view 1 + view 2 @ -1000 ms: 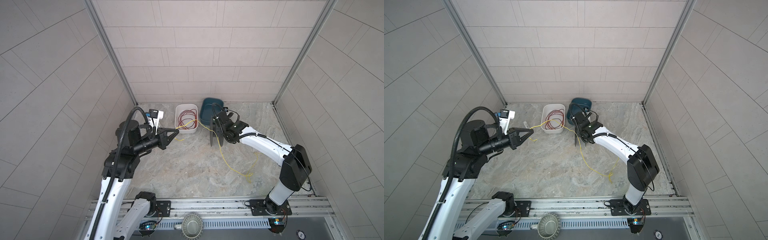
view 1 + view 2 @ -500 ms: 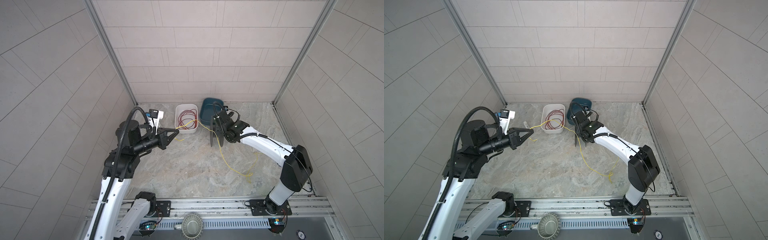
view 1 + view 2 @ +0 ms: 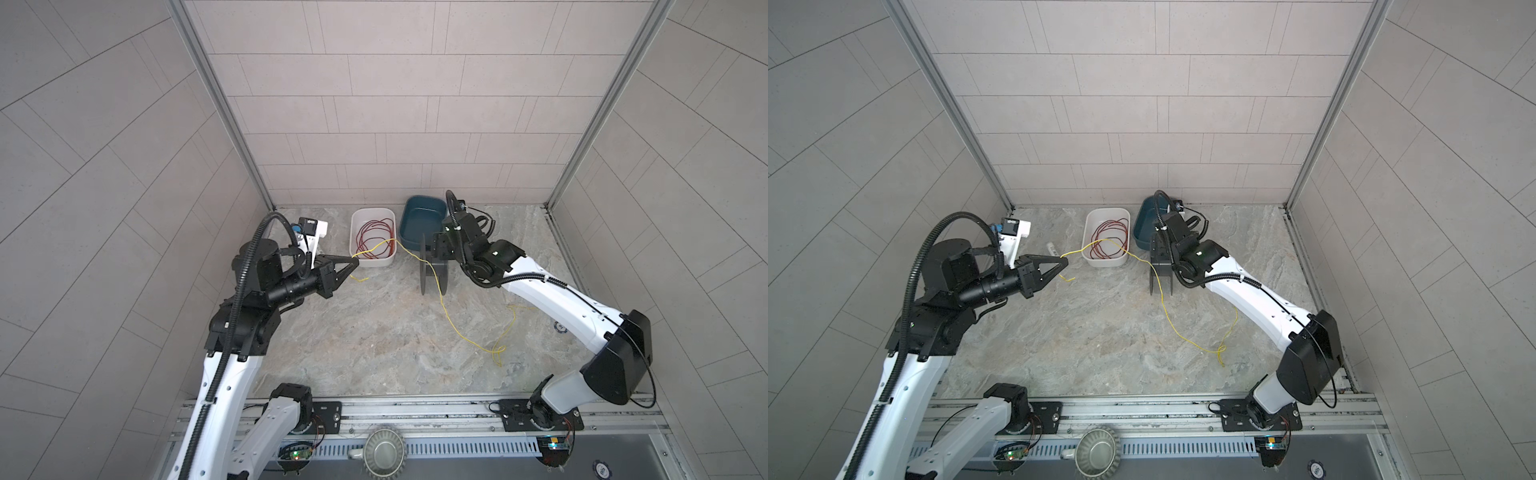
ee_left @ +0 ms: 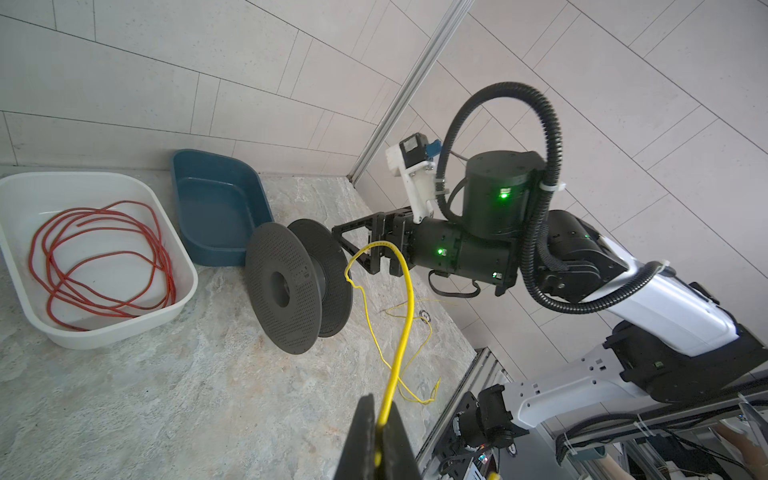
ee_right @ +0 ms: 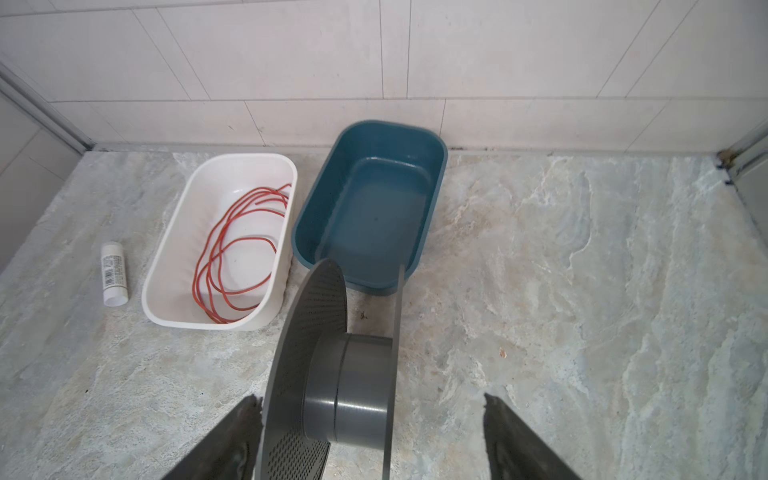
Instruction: Wrap the cables
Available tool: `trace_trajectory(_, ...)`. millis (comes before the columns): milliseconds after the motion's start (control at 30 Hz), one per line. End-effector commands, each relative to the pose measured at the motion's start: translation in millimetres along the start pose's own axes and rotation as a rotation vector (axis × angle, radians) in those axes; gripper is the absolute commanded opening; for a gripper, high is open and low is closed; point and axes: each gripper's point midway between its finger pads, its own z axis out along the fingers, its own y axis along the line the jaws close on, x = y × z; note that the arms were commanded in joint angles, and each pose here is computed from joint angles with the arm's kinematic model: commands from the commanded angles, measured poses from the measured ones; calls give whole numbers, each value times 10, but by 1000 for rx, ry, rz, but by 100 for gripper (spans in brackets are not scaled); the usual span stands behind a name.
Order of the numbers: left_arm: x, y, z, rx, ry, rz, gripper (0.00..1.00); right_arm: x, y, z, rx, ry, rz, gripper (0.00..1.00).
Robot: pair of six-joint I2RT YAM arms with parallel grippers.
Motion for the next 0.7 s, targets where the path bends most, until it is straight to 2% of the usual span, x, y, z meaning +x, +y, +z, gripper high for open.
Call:
trace_trajectory(0, -82, -99, 2, 44, -30, 19, 0, -206, -41, -277, -39, -69, -100, 86)
trace_trajectory(200, -158, -101, 113, 68, -47, 7, 0, -354, 18, -598, -213, -158, -185, 89)
trace_trajectory(367, -150, -157, 257, 82, -33, 23, 0, -340, 164, -915, -374, -183, -296, 87)
trace_trajectory(500, -124, -220, 417, 103, -3, 34, 0, -283, 224, -1148, -457, -206, -363, 84)
trace_trajectory(667, -70, -370, 648, 156, 58, 77, 0, -163, 223, -1263, -495, -214, -446, 82)
